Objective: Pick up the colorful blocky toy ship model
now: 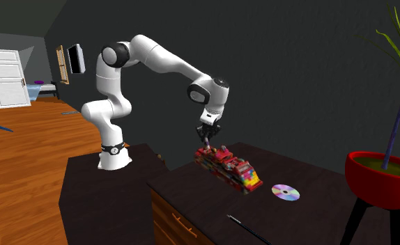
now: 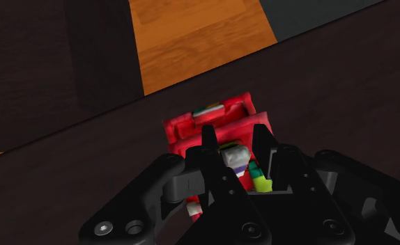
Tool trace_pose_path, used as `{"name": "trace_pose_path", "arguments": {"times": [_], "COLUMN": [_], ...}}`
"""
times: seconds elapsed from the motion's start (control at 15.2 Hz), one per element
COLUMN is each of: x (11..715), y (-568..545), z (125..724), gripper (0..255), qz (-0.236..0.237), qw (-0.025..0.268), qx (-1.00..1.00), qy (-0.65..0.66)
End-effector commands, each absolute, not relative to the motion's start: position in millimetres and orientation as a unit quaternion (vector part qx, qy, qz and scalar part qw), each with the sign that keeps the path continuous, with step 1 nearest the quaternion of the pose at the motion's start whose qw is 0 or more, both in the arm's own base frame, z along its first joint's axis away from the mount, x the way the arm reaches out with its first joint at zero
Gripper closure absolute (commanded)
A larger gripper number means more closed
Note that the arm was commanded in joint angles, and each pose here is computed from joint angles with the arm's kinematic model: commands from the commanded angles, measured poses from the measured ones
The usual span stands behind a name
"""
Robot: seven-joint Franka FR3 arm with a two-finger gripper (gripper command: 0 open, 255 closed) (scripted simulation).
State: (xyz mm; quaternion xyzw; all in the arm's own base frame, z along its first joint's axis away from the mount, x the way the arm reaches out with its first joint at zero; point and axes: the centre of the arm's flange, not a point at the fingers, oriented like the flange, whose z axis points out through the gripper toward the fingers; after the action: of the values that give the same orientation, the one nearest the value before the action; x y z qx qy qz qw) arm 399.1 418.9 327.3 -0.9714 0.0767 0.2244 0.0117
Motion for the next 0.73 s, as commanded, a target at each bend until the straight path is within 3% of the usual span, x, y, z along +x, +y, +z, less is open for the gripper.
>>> {"name": "trace_pose_path", "arguments": {"times": [0.0,0.66], "x": [399.2,399.2], "y": [418.7,418.7], "z": [338.2,391.0], "gripper": [255,255], "qz": [0.224,0.224], "qw": [0.012,0.012], "qx": [-0.971,-0.971], "qy": [0.076,0.076]}}
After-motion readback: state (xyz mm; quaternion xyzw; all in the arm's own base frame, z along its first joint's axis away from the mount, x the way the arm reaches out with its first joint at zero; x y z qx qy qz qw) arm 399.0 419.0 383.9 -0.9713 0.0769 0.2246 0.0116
